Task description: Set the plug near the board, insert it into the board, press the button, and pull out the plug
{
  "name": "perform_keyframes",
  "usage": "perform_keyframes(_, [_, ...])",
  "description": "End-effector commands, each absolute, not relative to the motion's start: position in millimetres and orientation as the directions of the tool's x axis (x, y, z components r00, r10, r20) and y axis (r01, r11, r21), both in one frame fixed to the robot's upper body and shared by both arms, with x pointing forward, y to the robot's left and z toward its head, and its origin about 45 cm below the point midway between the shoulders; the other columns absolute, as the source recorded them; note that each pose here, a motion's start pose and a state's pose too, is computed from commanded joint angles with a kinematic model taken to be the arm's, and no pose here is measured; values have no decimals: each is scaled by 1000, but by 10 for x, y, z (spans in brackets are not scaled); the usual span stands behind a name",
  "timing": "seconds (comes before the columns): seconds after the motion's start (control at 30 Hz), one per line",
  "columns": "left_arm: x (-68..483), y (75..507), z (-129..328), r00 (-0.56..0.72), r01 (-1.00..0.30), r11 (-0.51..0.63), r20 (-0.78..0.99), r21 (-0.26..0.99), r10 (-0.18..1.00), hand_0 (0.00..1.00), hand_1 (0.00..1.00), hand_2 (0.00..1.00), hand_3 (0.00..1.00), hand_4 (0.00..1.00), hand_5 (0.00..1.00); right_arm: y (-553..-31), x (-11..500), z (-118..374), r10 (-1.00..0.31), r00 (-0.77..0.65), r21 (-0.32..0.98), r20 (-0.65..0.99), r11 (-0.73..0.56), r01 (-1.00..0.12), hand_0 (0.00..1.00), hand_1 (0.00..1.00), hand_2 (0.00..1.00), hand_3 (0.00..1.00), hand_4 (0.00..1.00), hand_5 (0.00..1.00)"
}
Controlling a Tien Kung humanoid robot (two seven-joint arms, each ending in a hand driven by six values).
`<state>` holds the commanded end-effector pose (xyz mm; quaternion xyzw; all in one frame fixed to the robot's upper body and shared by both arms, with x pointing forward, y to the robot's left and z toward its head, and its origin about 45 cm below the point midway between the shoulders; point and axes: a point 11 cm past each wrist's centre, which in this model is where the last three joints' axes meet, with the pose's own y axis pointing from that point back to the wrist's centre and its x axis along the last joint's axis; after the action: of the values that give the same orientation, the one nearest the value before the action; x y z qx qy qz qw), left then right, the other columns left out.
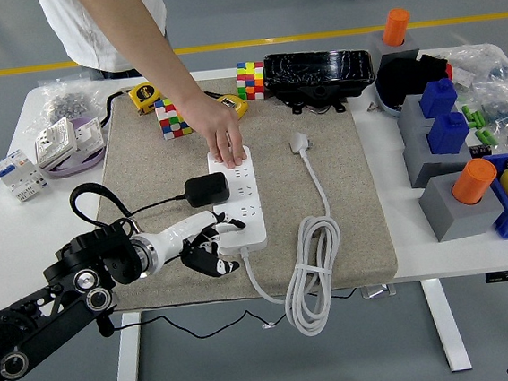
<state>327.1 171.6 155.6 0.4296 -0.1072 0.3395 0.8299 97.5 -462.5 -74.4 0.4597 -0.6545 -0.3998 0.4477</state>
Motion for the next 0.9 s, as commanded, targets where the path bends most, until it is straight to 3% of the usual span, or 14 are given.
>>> perform_keyframes(0.6, [3234,1760,1446,760,-636,373,461,676,458,85,32,151,858,727,2,-4618,945,-754,-960,-178,936,217,256,-239,676,684,690,593,930,525])
perform_keyframes(0.83, [3348,1686,1671,686,-723,457,458,517,565,85,33,153,847,691,2,-4620,923,-759,-959,-182,937,218,258,-235,676,683,690,592,931,525])
perform_keyframes(0.87, [3377,1690,1691,667,-741,461,455,487,590,181,87,219,606,815,239,-4619,921,-761,-959,-182,937,218,257,-235,675,683,690,594,931,525])
perform_keyframes(0.9, [3407,1691,1722,644,-763,465,458,450,614,181,87,219,606,815,239,-4617,920,-762,-959,-181,937,218,257,-235,675,683,690,594,931,525])
